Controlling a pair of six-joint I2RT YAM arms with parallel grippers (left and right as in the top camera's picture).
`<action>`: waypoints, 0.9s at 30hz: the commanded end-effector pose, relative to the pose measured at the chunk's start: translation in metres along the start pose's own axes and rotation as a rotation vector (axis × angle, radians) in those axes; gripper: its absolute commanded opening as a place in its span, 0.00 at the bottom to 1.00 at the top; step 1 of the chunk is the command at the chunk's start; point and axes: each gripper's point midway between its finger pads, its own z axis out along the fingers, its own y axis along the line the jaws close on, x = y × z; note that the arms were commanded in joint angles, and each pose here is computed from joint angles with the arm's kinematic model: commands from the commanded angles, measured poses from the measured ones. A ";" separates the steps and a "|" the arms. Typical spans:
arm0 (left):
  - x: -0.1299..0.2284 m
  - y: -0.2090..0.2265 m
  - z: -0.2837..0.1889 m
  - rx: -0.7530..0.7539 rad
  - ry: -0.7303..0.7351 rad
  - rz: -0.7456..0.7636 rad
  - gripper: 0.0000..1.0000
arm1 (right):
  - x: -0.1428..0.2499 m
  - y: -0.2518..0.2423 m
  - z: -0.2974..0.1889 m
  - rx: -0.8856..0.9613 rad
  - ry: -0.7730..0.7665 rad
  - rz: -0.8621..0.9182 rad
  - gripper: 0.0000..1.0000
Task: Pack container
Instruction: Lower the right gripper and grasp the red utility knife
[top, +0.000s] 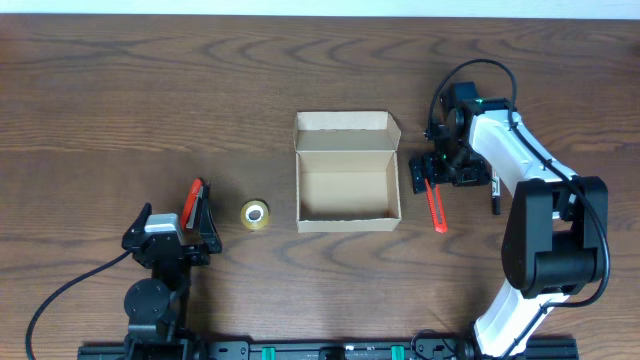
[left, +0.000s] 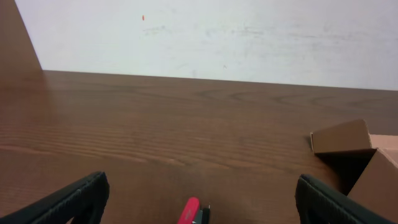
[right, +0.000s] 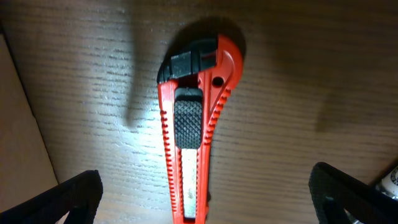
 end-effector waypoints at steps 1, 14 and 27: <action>0.019 -0.001 0.002 0.004 0.047 0.003 0.96 | -0.003 0.000 0.003 0.010 -0.001 0.011 0.99; 0.019 -0.001 0.002 0.004 0.047 0.003 0.95 | -0.003 0.000 0.025 0.006 0.029 0.007 0.99; 0.019 -0.001 0.002 0.004 0.046 0.003 0.95 | -0.005 0.000 0.035 0.001 0.036 0.011 0.44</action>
